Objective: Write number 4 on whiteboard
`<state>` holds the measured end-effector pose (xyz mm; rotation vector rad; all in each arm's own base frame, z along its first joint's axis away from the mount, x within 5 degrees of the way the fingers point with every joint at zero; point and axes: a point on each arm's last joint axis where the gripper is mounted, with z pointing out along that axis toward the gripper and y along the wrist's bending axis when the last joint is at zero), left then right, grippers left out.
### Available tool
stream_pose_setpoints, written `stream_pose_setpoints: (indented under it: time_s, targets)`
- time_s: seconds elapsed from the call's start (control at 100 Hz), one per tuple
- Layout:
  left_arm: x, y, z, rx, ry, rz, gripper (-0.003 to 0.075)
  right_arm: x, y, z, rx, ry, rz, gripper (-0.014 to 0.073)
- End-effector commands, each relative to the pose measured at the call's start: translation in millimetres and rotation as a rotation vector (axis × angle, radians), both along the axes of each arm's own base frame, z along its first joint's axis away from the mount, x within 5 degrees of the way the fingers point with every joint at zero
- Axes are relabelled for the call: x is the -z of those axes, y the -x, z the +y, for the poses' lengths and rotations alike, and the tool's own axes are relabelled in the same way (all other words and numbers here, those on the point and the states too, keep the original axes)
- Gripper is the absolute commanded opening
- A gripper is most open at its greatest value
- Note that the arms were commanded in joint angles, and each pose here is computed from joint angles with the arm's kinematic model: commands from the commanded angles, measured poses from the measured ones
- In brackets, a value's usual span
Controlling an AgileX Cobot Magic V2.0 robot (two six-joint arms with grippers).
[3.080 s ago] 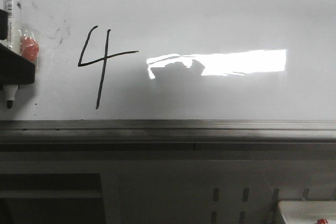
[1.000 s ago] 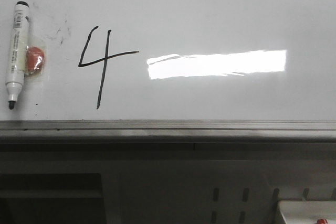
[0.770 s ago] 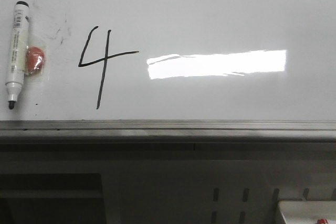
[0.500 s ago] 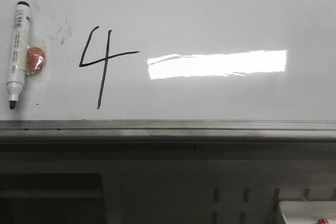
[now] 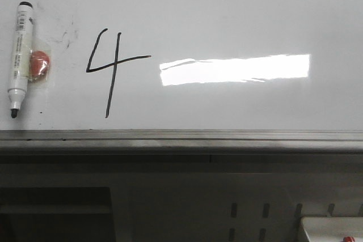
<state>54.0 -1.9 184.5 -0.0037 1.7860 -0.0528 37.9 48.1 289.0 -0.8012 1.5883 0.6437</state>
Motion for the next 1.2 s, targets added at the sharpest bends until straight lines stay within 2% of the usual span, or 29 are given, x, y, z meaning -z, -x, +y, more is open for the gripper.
stream_pose_setpoints:
  time_s: [0.0,0.1,1.07,1.19]
  targets:
    - [3.0,-0.7,-0.1,-0.005,0.018,-0.069,-0.0020,-13.8,-0.6,-0.2,0.006,-0.055,-0.076,-0.0072]
    - [9.5,0.5,-0.1,-0.004,0.014,0.004,-0.0020,-13.8,-0.6,-0.2,0.006,-0.055,-0.076,-0.0072]
    - [9.5,0.5,-0.1,-0.004,0.014,0.004,-0.0020,-13.2,-1.0,0.2,0.006,-0.049,-0.071,-0.0072]
    - [9.5,0.5,-0.1,-0.004,0.014,0.004,-0.0020,-17.5,-3.7,0.5,0.038,-0.082,-0.100,-0.0072]
